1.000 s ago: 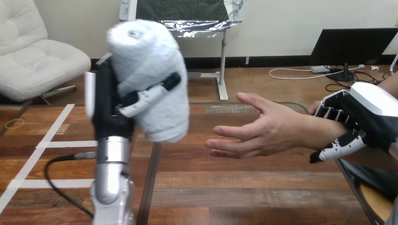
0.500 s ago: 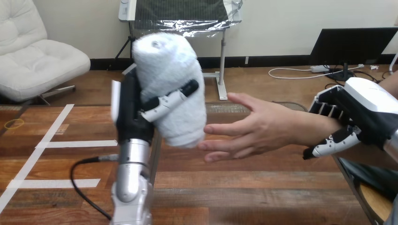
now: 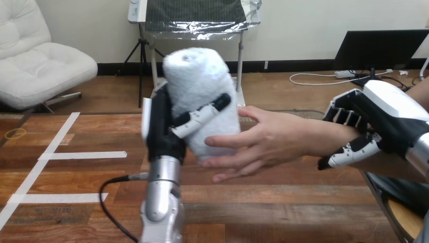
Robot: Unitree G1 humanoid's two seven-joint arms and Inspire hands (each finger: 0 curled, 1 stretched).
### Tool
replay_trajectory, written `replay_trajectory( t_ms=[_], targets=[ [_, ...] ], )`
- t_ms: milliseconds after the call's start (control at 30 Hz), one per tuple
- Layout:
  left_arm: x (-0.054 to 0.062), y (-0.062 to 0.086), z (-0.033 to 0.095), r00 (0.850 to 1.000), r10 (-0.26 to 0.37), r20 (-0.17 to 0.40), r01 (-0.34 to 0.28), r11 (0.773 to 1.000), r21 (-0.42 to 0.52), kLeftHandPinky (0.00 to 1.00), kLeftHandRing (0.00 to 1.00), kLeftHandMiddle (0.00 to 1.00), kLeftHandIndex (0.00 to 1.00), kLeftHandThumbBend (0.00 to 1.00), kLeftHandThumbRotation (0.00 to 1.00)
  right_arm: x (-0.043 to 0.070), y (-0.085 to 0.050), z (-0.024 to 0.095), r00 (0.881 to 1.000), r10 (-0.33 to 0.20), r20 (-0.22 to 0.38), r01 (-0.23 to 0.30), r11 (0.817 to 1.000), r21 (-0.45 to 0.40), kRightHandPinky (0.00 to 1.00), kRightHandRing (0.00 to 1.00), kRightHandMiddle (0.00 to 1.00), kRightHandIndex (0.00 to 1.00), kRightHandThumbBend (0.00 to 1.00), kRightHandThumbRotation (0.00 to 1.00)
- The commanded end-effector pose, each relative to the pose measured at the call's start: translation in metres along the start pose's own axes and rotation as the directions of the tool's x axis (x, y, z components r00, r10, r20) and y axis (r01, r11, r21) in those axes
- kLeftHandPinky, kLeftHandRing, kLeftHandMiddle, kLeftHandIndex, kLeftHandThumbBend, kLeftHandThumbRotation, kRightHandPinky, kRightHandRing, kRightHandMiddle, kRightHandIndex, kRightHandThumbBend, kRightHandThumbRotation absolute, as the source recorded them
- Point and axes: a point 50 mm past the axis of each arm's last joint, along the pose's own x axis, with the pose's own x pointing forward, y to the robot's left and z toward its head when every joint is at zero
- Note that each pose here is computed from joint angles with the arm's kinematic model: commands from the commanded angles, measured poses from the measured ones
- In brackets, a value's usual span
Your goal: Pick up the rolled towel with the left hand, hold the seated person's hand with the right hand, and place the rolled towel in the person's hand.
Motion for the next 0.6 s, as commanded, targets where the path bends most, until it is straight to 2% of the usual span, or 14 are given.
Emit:
replay_trajectory(
  t_ms=[0,567],
  targets=[
    [0.025,-0.033,0.028,0.985,-0.101,0.143,0.105,0.994,-0.022,0.29,0.33,0.39,0.42,0.57,0.00,0.009,0.001,0.008,1.000,-0.005,0.012,0.005,0.999,0.039,0.35,0.39,0.44,0.46,0.94,0.13],
    [0.016,-0.067,0.019,0.987,-0.126,0.102,0.138,0.983,-0.124,0.30,0.34,0.40,0.42,0.61,0.00,0.013,0.001,0.012,1.000,-0.003,0.026,0.002,0.999,0.037,0.33,0.37,0.43,0.45,0.94,0.15]
  ],
)
